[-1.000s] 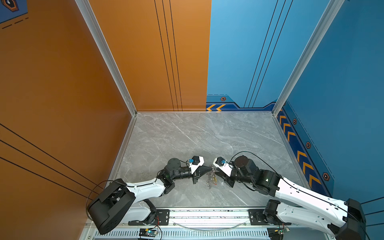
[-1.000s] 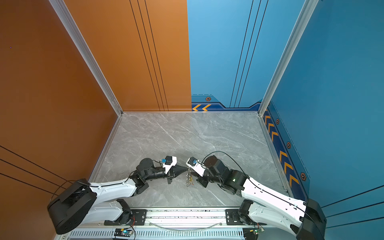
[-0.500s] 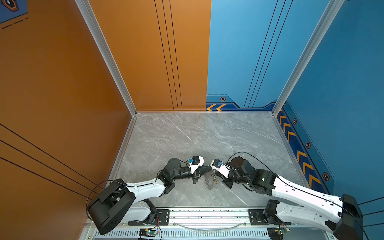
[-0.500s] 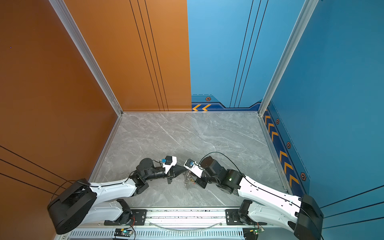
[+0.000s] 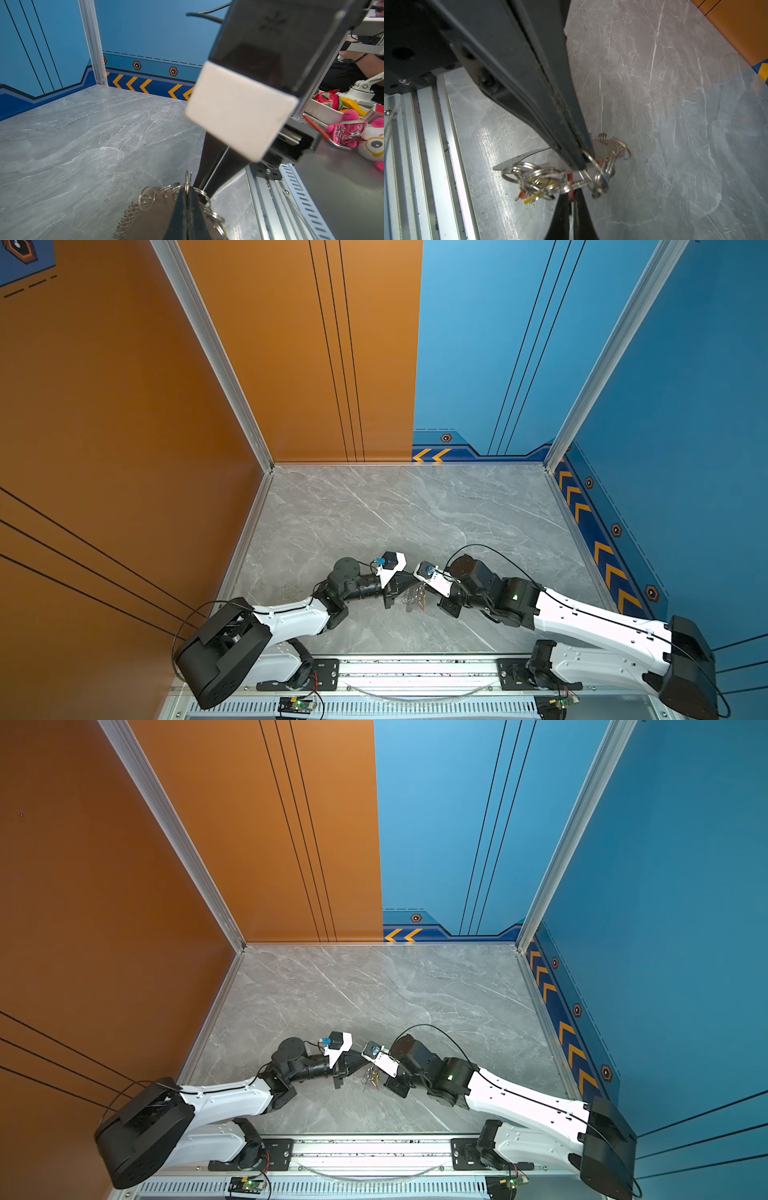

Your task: Put the keys on the keyring

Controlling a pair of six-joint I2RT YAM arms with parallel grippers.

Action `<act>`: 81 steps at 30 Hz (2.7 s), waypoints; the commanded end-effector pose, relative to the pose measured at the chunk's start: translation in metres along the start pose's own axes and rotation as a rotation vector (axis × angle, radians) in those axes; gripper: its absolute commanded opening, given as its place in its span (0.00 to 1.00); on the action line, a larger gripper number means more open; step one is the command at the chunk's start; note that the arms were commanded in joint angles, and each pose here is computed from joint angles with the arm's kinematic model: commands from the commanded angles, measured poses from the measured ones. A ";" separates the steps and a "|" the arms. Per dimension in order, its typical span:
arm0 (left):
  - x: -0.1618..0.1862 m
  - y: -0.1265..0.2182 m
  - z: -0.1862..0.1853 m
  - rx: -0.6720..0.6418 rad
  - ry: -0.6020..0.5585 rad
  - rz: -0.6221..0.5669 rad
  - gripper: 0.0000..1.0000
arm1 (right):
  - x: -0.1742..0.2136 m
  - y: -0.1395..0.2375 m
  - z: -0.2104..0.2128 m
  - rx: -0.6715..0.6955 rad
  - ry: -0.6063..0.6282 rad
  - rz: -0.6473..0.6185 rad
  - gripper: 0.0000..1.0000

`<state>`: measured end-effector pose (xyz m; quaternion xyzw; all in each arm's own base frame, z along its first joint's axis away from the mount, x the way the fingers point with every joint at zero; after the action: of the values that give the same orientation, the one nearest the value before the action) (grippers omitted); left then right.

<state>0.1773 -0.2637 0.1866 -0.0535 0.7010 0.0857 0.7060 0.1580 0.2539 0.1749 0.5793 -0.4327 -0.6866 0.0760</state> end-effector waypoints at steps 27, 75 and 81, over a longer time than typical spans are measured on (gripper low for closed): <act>-0.031 0.002 -0.012 0.133 -0.068 -0.202 0.00 | -0.040 0.055 -0.012 -0.075 -0.033 -0.247 0.24; -0.013 -0.005 -0.010 0.095 -0.073 -0.032 0.17 | -0.044 0.051 0.003 -0.025 0.177 -0.034 0.00; -0.013 -0.006 -0.010 0.104 -0.070 -0.029 0.17 | -0.044 0.050 0.007 -0.043 0.188 -0.034 0.00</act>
<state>0.1664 -0.2679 0.1927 -0.0235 0.6871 0.0454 0.7248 0.1452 0.2494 0.2274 0.6304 -0.4066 -0.6497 0.1235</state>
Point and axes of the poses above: each gripper's point midway between its finger pads, its own y axis back along the fingers, its own z axis along the line the jaws close on, x = y × z, the point moved 4 cm from there along y, back along the fingers, and after that the axes turned 7 degrees about -y, right-handed, at the moved point
